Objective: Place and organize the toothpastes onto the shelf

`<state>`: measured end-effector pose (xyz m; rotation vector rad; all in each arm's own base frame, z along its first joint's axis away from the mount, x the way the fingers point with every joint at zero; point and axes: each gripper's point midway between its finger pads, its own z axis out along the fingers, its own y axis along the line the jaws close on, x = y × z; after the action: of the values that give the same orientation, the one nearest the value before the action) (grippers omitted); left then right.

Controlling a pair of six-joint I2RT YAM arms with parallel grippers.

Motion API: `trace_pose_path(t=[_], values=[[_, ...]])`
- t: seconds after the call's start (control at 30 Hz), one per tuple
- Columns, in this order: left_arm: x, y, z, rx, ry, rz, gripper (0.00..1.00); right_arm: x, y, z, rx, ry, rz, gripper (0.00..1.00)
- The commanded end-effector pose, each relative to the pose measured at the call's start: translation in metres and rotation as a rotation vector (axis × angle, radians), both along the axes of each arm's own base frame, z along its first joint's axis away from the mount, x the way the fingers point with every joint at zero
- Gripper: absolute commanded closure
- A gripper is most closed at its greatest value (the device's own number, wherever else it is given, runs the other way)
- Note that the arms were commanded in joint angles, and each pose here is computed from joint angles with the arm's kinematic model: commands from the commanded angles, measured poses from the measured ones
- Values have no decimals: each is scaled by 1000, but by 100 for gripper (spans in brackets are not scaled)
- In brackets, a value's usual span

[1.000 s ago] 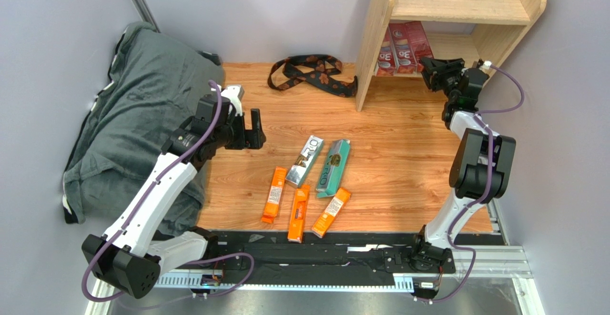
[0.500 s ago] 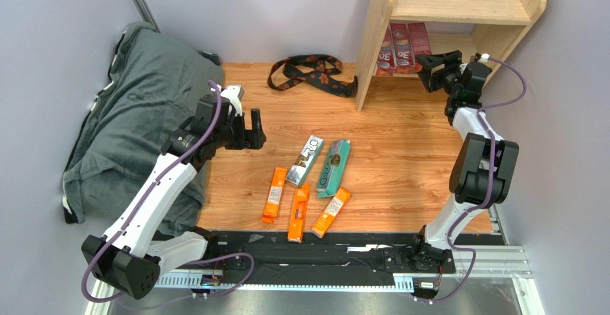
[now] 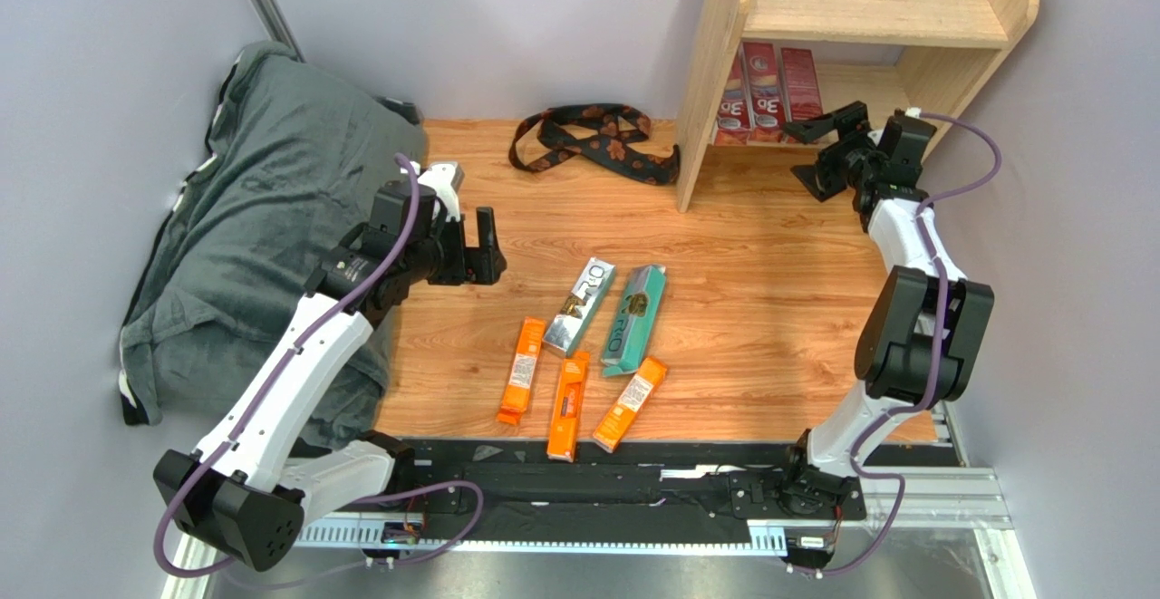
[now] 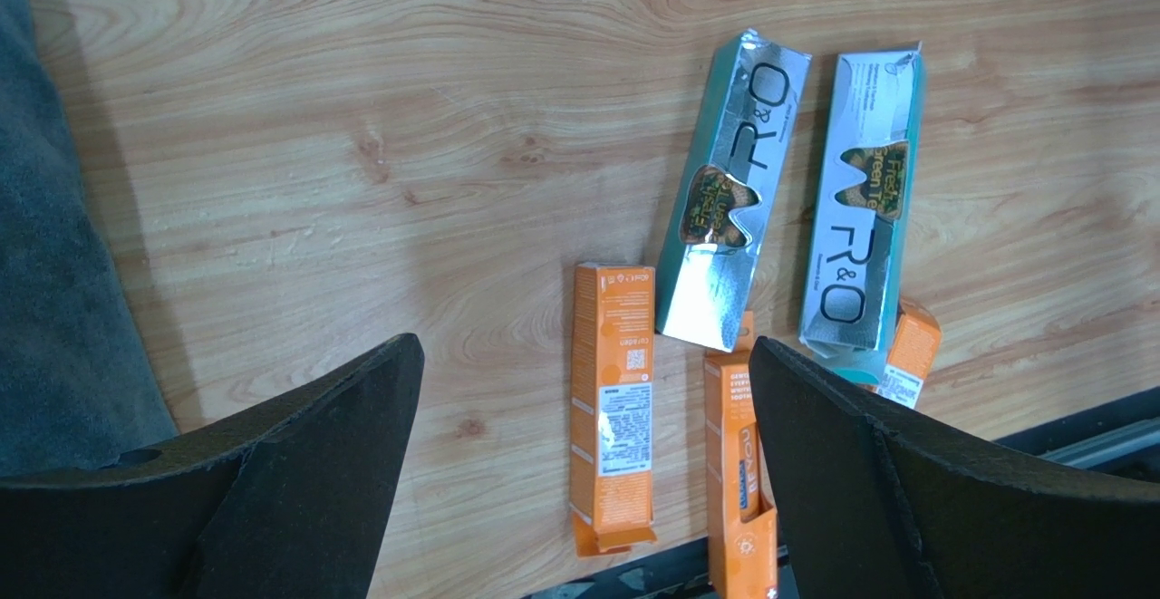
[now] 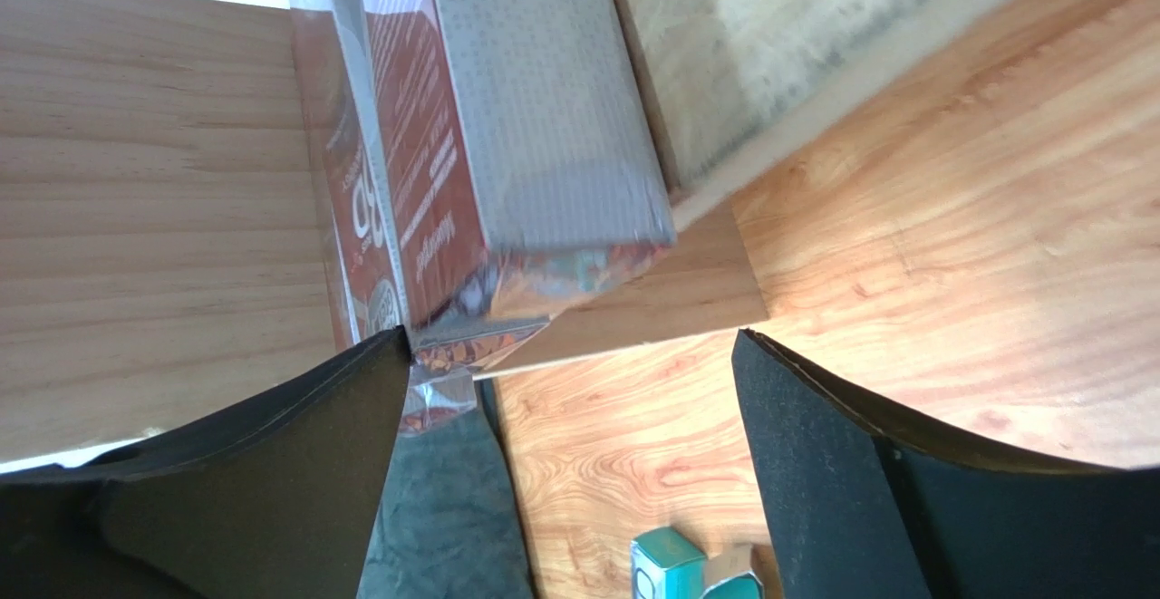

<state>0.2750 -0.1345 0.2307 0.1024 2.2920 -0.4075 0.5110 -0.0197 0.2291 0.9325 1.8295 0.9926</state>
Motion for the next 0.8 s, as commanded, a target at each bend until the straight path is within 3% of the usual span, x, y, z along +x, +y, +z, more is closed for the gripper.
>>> trace_pose_path(t=[0.0, 0.6, 0.77], values=[[-1, -3, 13, -25, -47, -17, 1, -28, -4, -6, -40, 64, -2, 7], [-15, -5, 18, -48, -61, -67, 1, -98, 20, 80, -123, -134, 64, 5], [-22, -14, 12, -84, -24, -102, 1, -126, 33, 82, -155, -127, 93, 5]])
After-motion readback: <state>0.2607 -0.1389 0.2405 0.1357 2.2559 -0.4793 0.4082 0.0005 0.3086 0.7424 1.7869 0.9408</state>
